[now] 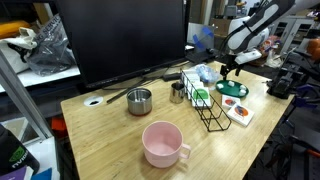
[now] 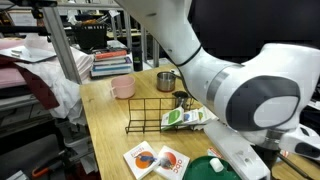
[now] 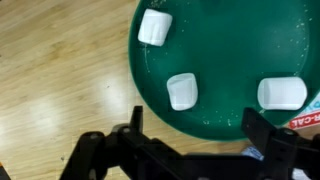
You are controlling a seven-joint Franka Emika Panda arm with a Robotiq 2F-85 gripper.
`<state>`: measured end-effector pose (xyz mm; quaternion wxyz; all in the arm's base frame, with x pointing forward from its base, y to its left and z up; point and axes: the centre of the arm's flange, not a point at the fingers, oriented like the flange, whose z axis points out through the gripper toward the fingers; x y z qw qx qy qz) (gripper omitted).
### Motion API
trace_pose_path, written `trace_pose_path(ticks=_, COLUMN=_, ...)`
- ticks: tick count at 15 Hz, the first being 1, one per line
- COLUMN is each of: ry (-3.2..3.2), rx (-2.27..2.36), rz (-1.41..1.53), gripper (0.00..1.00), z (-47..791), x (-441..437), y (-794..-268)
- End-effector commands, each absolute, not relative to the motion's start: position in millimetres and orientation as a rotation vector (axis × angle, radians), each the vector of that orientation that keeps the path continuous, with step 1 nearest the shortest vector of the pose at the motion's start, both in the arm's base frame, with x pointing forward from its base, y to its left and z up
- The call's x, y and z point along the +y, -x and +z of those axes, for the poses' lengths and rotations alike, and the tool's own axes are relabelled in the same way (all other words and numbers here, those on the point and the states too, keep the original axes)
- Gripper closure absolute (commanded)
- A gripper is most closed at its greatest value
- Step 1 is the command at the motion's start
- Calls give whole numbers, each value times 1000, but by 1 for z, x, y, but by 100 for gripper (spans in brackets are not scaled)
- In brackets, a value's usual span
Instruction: Pick up one piece of the marshmallow and put it in the pink cup
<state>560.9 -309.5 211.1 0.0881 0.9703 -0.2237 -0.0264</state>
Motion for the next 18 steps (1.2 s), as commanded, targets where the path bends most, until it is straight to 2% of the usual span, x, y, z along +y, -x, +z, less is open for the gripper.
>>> trace_pose_path(ticks=1, ry=-2885, rx=-672, rz=-80, gripper=0, z=210, x=-313, y=-562)
trace_pose_path(ticks=18, ry=-2946, rx=-621, rz=-127, gripper=0, z=171, x=-319, y=-554)
